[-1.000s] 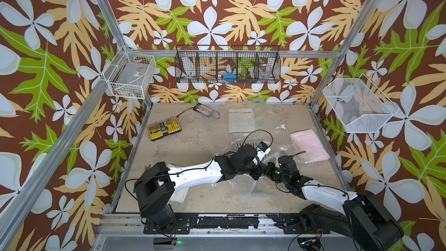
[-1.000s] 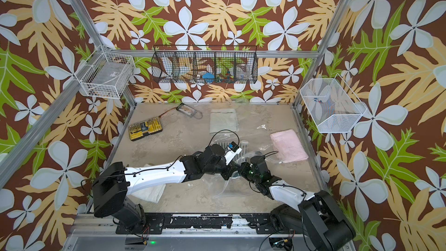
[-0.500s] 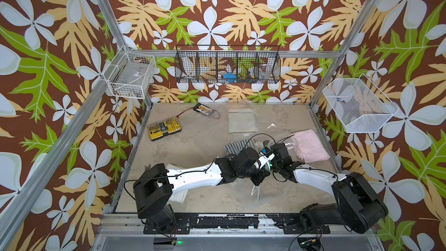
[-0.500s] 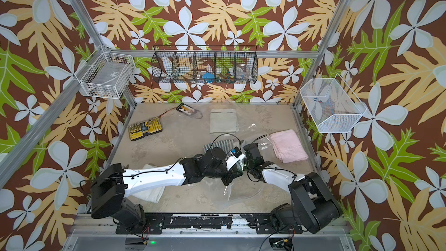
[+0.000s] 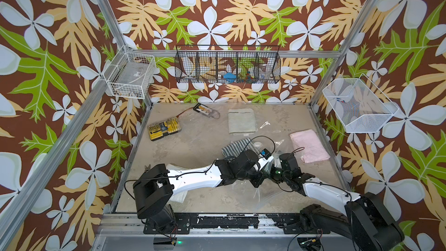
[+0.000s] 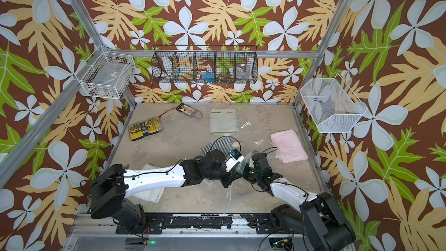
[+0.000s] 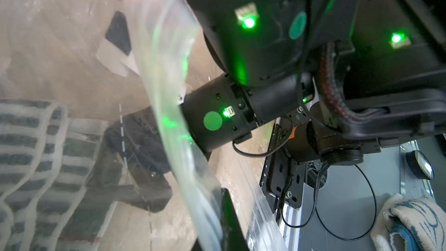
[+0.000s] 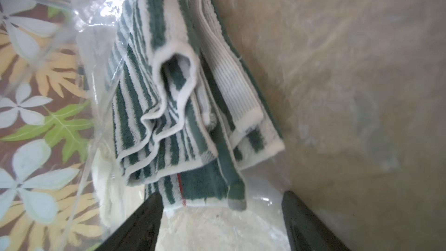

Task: Place the folded towel into the vacuum bag
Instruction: Place the towel in the vacuum bag.

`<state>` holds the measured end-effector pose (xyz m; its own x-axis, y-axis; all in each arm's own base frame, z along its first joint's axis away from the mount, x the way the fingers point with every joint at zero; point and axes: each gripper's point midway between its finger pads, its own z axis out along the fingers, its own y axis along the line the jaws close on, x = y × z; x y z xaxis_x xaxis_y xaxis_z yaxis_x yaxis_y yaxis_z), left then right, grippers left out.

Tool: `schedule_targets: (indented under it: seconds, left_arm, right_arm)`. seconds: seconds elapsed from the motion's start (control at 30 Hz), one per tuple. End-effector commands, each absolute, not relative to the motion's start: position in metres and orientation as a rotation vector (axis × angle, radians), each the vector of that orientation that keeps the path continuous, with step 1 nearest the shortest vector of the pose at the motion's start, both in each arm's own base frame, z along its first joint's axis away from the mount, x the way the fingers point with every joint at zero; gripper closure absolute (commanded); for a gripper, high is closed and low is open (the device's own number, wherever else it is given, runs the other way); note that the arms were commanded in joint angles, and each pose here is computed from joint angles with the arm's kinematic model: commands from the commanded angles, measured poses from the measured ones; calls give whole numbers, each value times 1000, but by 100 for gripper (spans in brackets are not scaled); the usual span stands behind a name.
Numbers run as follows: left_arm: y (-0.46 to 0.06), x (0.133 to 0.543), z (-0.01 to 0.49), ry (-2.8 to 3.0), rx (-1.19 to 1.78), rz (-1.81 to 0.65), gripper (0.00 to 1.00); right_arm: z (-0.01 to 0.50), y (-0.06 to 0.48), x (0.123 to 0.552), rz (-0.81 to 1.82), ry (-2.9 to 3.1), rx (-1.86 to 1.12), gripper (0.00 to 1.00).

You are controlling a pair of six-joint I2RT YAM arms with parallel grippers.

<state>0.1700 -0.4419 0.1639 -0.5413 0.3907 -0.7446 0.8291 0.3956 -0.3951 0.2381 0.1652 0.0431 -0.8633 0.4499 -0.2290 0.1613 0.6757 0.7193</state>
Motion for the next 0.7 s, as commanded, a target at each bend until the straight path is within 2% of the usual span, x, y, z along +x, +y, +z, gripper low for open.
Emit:
schedule_targets:
  seconds: [0.0, 0.23, 0.47, 0.6, 0.67]
  left_arm:
    - [-448, 171, 171, 2072, 1022, -1081, 100]
    - [-449, 167, 178, 2049, 1037, -1111, 100]
    - [-449, 164, 181, 2042, 1061, -1121, 100]
    - [-449, 162, 177, 2051, 1077, -1120, 100]
    - [-448, 161, 175, 2056, 1085, -1115, 100]
  right_arm:
    - [44, 171, 231, 1121, 2489, 675, 19]
    - [53, 201, 248, 1292, 2394, 716, 21]
    - [43, 225, 273, 1316, 2349, 730, 26]
    - [24, 238, 280, 1302, 2387, 722, 37]
    - [19, 240, 283, 1301, 2384, 714, 49]
